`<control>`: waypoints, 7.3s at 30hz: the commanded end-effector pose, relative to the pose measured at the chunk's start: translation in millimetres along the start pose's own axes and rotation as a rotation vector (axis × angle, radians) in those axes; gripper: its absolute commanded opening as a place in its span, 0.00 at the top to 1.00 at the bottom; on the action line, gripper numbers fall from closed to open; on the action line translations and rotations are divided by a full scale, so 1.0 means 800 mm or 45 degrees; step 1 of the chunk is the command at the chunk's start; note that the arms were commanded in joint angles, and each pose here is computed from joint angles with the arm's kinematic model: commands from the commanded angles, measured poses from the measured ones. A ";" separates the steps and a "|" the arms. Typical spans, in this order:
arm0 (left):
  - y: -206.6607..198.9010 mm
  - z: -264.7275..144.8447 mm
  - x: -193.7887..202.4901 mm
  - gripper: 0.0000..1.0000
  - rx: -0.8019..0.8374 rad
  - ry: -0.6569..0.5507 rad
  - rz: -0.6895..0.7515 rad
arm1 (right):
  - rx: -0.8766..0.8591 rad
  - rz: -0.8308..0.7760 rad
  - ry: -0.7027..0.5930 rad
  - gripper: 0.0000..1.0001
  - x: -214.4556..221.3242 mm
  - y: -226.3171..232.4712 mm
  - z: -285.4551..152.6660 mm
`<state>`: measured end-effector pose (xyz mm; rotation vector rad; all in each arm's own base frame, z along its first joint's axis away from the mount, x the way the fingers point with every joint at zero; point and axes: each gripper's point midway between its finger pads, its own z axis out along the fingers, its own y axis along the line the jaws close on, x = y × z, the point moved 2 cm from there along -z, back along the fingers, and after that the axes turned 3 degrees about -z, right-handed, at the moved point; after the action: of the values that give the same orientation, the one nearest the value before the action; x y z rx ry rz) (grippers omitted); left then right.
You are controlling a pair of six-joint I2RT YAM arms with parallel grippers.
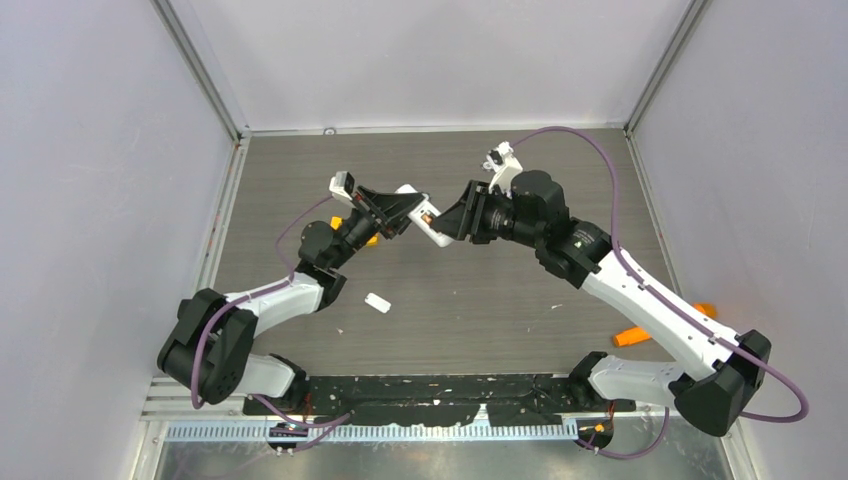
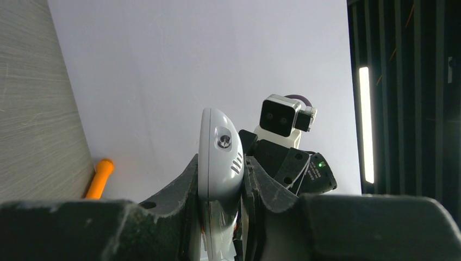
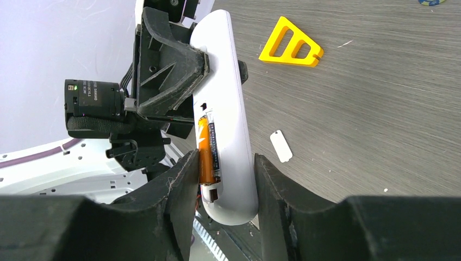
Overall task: Load the batteries into the remote control
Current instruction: Load the battery into the remote control, then place the remote control at the center of the board, then pick up the battery cover at the center of the board.
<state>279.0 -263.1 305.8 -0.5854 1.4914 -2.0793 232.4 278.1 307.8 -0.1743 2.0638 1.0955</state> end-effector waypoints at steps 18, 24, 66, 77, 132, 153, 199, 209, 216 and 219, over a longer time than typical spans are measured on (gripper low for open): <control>-0.085 0.010 0.020 1.00 0.280 0.036 -0.085 | 0.071 0.091 -0.030 0.79 0.001 -0.020 0.031; -0.090 0.014 0.025 1.00 0.297 0.052 -0.088 | 0.086 0.101 -0.042 0.79 0.003 -0.025 0.036; -0.044 -0.070 0.005 1.00 0.066 0.215 0.667 | -0.070 -0.370 -0.252 0.14 -0.044 0.010 -0.055; -0.024 -0.093 -0.012 1.00 -0.298 0.088 0.746 | -0.266 -0.752 -0.045 0.12 -0.002 0.075 -0.008; 0.090 -0.231 -0.114 0.09 -1.230 -0.395 0.568 | 0.073 -1.642 0.915 0.82 0.173 -0.134 0.099; 0.104 -0.220 -0.106 0.11 -1.156 -0.294 0.535 | 0.125 -1.552 1.295 0.59 0.235 -0.202 0.114; 0.010 -0.304 -0.133 0.11 -1.490 -0.705 0.884 | 0.685 0.003 0.403 0.47 0.156 -0.021 0.239; -0.018 -0.335 -0.117 0.11 -1.501 -0.789 1.004 | 0.875 0.227 0.440 0.60 0.228 -0.021 0.249; -0.010 -0.338 -0.108 0.11 -1.490 -0.743 1.014 | 0.925 0.255 0.423 0.66 0.254 -0.024 0.265; -0.008 -0.340 -0.108 0.10 -1.511 -0.727 1.023 | 0.953 0.284 0.411 0.66 0.260 -0.029 0.268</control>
<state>181.3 -10.5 223.8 -0.7356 1.9793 -0.2827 215.8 466.8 74.7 0.1512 2.7360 0.3681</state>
